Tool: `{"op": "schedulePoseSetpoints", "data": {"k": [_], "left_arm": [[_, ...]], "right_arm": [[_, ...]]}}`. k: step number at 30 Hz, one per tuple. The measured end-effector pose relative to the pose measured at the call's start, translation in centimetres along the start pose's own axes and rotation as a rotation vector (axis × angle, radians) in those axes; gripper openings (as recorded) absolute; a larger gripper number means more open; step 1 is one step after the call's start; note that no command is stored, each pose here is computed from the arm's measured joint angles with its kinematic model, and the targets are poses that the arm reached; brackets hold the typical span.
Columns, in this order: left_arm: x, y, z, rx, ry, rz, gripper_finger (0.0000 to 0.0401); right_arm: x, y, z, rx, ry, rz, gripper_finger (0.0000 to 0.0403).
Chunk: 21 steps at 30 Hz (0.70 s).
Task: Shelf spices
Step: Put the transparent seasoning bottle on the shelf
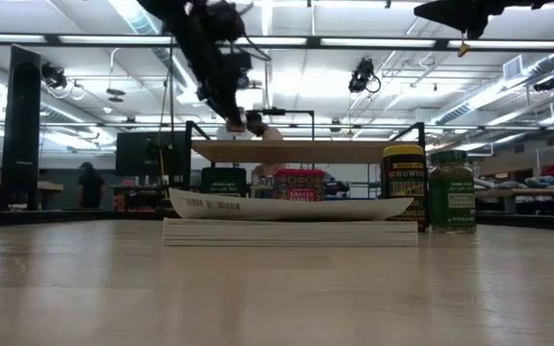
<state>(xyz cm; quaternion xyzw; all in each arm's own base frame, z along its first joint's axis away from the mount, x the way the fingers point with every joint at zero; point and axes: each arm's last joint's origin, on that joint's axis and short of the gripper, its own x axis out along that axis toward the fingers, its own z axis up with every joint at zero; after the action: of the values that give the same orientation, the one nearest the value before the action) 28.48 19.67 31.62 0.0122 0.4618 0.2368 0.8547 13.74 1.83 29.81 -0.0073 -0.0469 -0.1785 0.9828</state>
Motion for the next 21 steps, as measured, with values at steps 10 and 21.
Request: {"op": "schedulePoseSetpoints", "data": {"k": [10, 21], "left_arm": [[3.8, 2.4, 2.5, -0.062, 0.091, 0.02, 0.0169], [3.6, 4.6, 1.9, -0.288, 0.101, 0.107, 0.0169]], "right_arm": [[0.0, 0.0, 0.1, -0.001, -0.011, 0.0, 0.0293], [0.0, 0.0, 0.1, -0.017, -0.011, 0.001, 0.0293]]}}
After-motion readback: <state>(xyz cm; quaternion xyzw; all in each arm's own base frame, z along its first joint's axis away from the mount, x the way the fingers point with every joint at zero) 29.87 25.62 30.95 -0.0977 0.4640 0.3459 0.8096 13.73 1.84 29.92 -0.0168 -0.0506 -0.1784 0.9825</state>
